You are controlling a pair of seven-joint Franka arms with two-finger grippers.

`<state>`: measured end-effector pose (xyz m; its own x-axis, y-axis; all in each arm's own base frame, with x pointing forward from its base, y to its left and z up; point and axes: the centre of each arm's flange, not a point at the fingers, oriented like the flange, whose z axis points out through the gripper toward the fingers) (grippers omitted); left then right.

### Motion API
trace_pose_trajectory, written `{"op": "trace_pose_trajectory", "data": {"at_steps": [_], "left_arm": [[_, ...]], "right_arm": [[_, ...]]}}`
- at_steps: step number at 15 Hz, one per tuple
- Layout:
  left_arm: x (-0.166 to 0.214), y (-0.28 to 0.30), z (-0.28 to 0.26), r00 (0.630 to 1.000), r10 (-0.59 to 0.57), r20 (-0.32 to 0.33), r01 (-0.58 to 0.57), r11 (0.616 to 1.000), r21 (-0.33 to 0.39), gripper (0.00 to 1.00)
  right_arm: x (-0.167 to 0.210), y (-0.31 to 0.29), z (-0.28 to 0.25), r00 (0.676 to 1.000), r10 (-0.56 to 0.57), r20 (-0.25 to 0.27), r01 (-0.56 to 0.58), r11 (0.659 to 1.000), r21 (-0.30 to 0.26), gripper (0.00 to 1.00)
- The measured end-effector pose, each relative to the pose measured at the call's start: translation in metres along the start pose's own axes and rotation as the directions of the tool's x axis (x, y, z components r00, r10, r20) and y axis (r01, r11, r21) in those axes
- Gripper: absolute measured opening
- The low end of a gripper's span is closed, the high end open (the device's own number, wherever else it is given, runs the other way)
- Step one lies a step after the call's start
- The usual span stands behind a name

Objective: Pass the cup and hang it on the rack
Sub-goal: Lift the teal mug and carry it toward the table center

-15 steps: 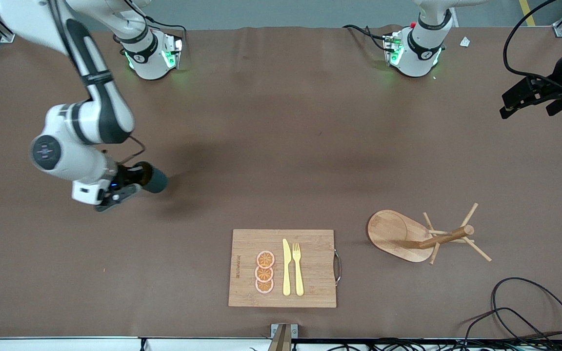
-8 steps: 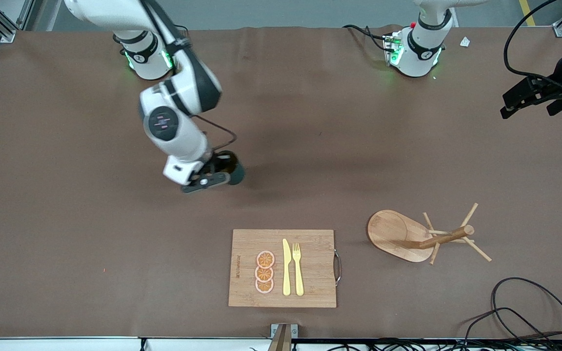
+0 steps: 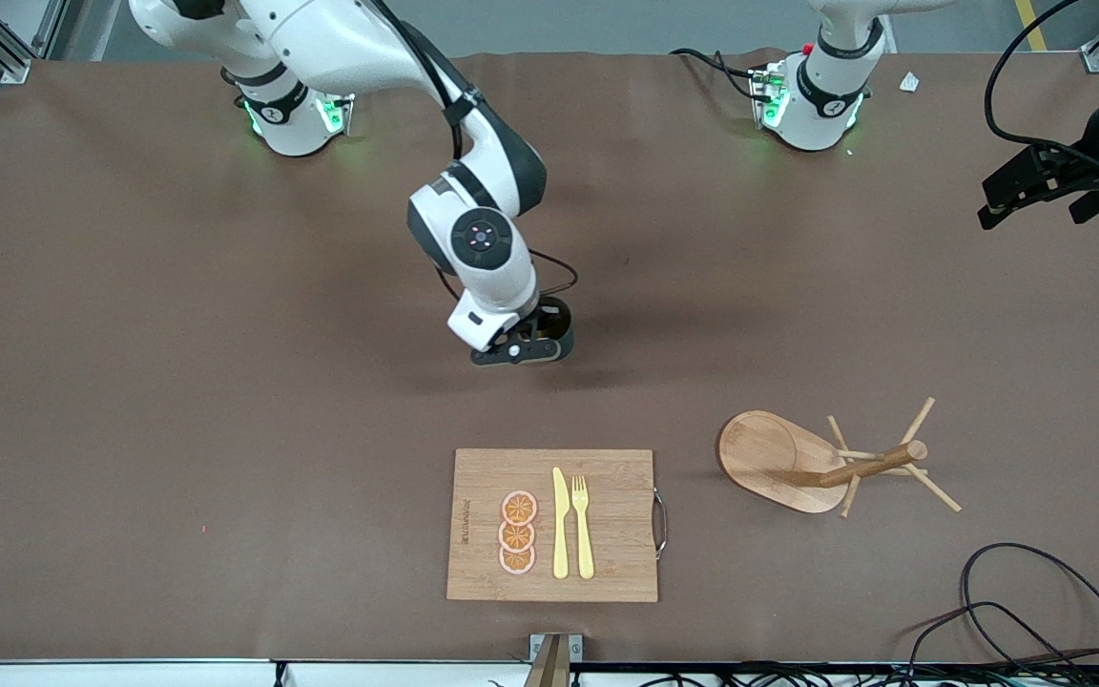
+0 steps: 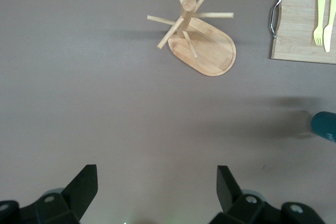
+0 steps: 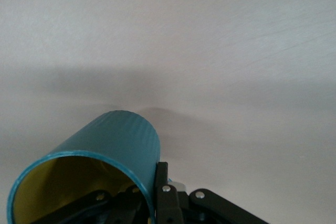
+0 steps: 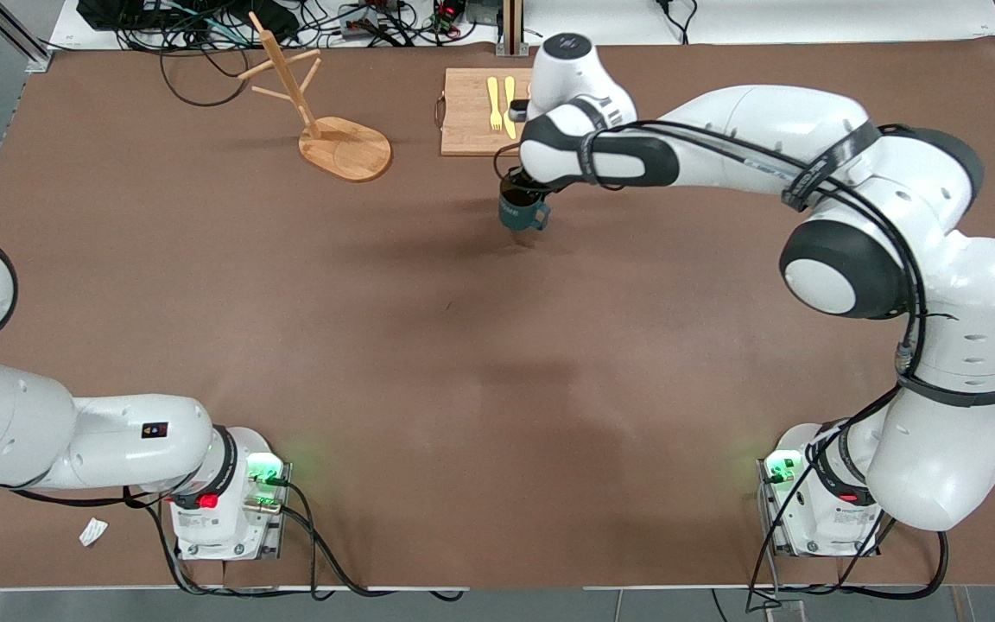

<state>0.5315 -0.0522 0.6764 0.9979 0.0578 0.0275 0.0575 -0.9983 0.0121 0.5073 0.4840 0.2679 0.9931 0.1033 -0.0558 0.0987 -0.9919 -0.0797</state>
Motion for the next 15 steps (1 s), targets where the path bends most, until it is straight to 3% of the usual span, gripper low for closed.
{"op": "trace_pose_trajectory", "data": {"at_steps": [15], "left_arm": [[0.020,0.000,0.017,1.000,-0.002,-0.024,0.001,1.000,-0.010,1.00]], "right_arm": [[-0.004,-0.021,0.038,0.998,-0.054,-0.019,0.052,0.995,-0.084,0.04]]}}
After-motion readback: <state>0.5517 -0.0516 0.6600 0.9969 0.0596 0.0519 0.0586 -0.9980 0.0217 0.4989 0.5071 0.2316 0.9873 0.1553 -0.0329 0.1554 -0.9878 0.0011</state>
